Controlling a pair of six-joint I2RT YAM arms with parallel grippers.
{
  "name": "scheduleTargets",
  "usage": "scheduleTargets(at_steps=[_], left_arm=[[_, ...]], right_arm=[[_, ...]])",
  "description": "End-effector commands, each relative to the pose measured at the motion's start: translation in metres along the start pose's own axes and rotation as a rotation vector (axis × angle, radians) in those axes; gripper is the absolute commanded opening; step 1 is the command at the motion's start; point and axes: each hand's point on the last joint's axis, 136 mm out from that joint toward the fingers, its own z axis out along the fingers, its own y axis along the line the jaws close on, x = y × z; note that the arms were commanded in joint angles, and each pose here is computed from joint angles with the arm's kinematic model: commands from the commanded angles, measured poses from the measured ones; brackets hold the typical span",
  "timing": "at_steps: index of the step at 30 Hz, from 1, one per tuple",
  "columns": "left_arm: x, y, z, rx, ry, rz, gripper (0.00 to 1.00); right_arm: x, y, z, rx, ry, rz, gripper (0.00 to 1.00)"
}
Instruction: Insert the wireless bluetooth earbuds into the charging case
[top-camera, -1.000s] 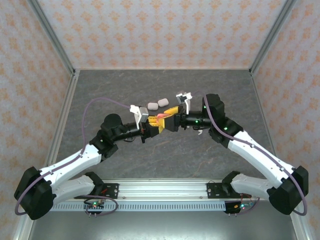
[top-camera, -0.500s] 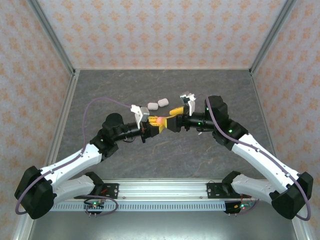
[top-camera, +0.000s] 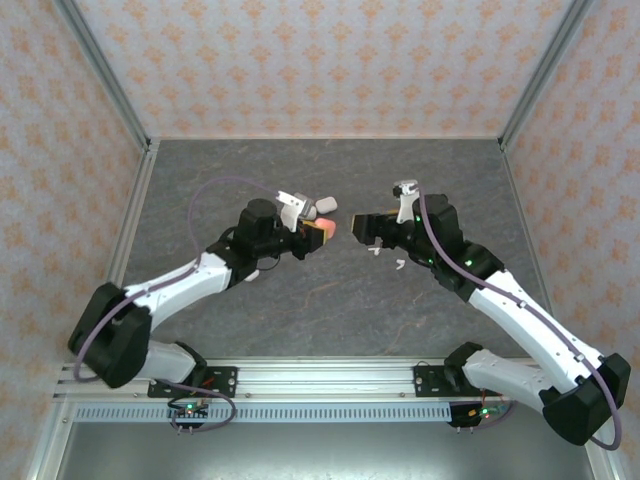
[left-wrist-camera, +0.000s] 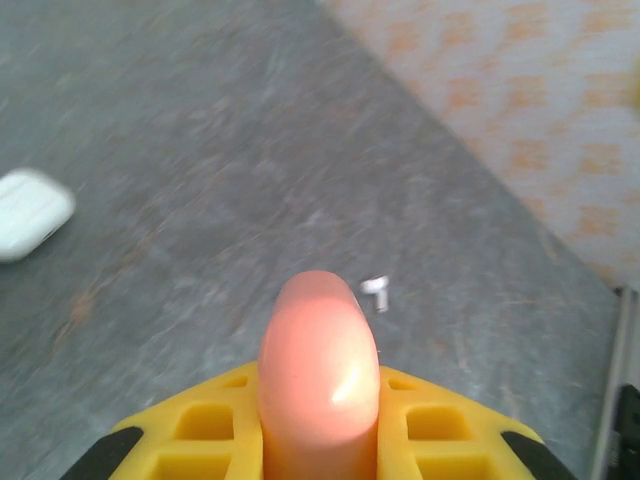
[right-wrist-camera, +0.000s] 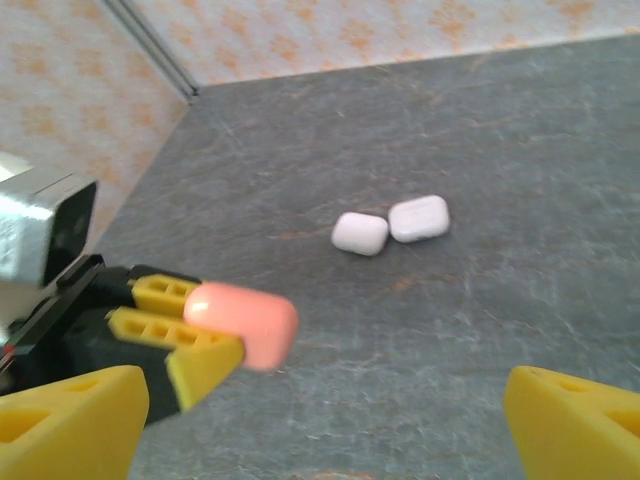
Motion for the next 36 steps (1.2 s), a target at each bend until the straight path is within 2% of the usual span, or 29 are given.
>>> scheduleTargets(at_steps=[1, 8, 13, 26, 36], left_arm=[[-0.001, 0.023, 0.01, -0.082, 0.02, -0.115, 0.0], [0.006, 0.055, 0.028, -0.18, 0.054, -0.182, 0.0], [0.024, 0.081, 0.039, -0.223, 0.106, -0.257, 0.0], [0.051, 0.104, 0.052, -0.28, 0.18, -0.302, 0.0], [0.067, 0.117, 0.054, -0.329, 0.228, -0.326, 0.17]], right_arm=[[0.005, -0.018, -0.001, 0.091, -0.004, 0.029, 0.93], [0.005, -0.015, 0.005, 0.069, -0.007, 0.048, 0.95], [0.005, -0.018, 0.006, 0.082, -0.014, 0.06, 0.99], [0.006, -0.021, 0.009, 0.104, -0.005, 0.06, 0.99], [0.007, -0.023, 0.009, 0.113, 0.005, 0.052, 0.99]])
